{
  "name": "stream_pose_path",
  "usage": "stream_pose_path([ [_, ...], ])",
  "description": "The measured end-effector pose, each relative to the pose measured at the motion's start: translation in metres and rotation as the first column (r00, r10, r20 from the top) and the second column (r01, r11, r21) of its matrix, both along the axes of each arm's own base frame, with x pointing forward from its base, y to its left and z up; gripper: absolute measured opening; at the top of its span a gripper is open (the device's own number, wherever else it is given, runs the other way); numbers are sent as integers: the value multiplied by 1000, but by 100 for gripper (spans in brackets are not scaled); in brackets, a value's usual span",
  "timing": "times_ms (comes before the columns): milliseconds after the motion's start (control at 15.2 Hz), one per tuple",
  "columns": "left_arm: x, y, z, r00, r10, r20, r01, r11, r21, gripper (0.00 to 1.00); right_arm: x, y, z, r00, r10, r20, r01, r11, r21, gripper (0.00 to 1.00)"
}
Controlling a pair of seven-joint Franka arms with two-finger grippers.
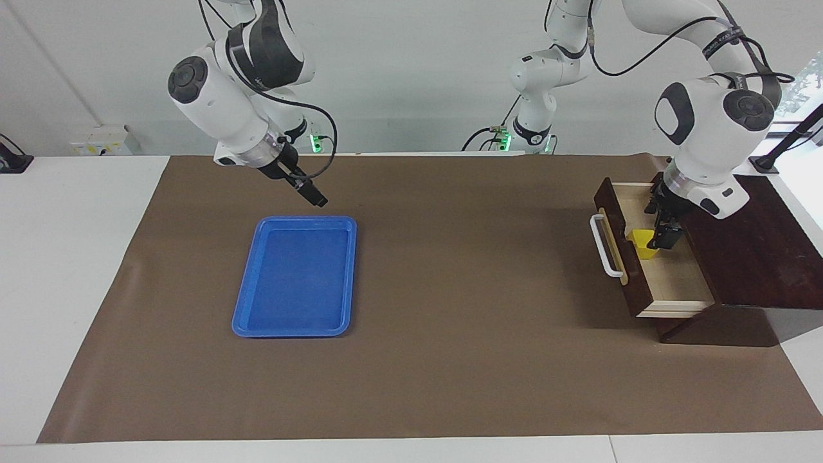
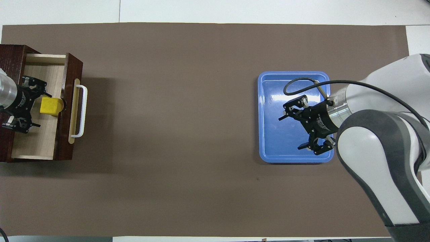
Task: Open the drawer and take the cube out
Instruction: 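Lower the left gripper into the drawer and grasp the yellow cube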
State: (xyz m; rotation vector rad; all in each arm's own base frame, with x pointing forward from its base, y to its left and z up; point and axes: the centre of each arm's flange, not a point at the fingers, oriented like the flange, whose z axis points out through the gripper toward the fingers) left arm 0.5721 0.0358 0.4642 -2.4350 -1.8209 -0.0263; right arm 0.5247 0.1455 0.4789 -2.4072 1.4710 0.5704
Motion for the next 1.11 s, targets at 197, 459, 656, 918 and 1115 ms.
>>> stream_pose_path([
  [197, 0, 3, -1, 1000, 26, 14, -26, 999, -28, 100, 4, 16, -11, 993, -109, -50, 112, 992, 51, 100],
  [459, 1, 8, -2, 998, 54, 34, -52, 997, -59, 100, 5, 32, -21, 980, -182, -78, 188, 979, 74, 100],
  [656, 2, 10, -1, 997, 61, 49, -58, 996, -62, 100, 4, 39, -24, 979, -187, -84, 193, 979, 72, 100],
  [918, 3, 10, -4, 996, 62, 62, -58, 996, -63, 100, 4, 40, -24, 979, -187, -81, 193, 979, 72, 100],
  [1115, 3, 14, -10, 996, 68, 59, -65, 996, -64, 100, 3, 43, -24, 980, -182, -80, 188, 980, 72, 100],
])
